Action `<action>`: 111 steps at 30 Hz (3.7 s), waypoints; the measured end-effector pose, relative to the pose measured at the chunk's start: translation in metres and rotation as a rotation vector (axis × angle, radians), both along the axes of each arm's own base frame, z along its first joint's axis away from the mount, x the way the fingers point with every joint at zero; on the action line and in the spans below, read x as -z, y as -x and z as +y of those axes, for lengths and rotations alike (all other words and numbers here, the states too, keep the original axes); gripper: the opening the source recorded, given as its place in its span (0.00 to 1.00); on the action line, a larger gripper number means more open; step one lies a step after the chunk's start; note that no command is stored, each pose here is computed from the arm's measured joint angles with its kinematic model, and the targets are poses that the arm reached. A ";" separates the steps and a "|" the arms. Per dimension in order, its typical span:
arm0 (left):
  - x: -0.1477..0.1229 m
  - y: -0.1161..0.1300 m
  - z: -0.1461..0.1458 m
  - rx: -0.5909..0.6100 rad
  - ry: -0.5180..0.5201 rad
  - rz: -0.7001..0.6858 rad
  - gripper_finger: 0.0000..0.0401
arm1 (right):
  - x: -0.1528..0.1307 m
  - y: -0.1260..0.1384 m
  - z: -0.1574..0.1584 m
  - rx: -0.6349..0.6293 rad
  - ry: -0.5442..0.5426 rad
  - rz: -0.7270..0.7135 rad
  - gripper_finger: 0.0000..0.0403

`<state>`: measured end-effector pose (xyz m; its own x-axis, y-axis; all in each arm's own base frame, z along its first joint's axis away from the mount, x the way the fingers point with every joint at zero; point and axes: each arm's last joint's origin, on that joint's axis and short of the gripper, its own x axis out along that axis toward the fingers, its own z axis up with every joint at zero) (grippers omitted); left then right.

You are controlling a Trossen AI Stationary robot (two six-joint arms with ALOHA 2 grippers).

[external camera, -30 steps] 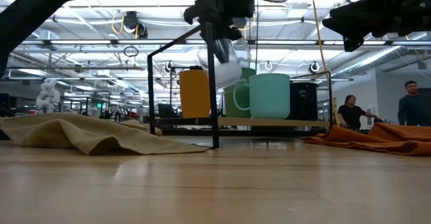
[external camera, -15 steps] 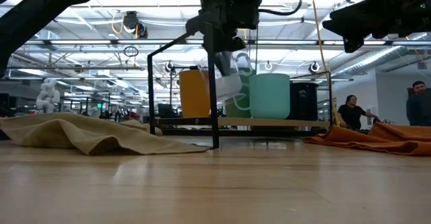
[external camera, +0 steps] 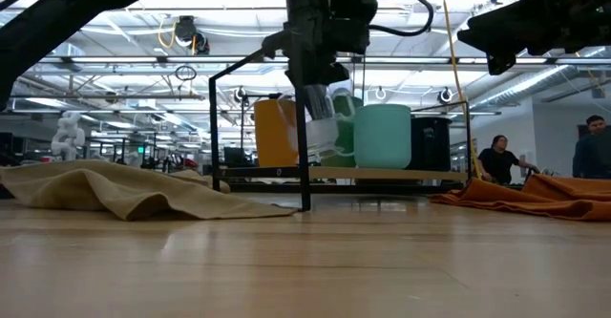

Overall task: Stack small to large cups/mugs on shelf
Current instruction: Put the transparent mug on the shelf, then return to Home Position

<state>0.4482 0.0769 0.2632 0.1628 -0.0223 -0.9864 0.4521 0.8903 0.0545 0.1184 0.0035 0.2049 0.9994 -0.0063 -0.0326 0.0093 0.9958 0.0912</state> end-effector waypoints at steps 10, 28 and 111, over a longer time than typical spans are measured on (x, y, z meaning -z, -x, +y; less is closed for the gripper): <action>0.001 -0.001 0.001 0.001 -0.008 -0.003 0.00 | 0.000 0.000 0.000 0.000 0.000 0.001 0.30; 0.017 -0.001 0.007 -0.039 0.004 0.004 0.01 | 0.000 0.000 0.000 0.000 0.000 0.001 0.30; -0.256 0.288 -0.133 -0.361 0.026 -0.754 0.52 | -0.016 0.003 0.000 0.002 0.021 -0.161 0.30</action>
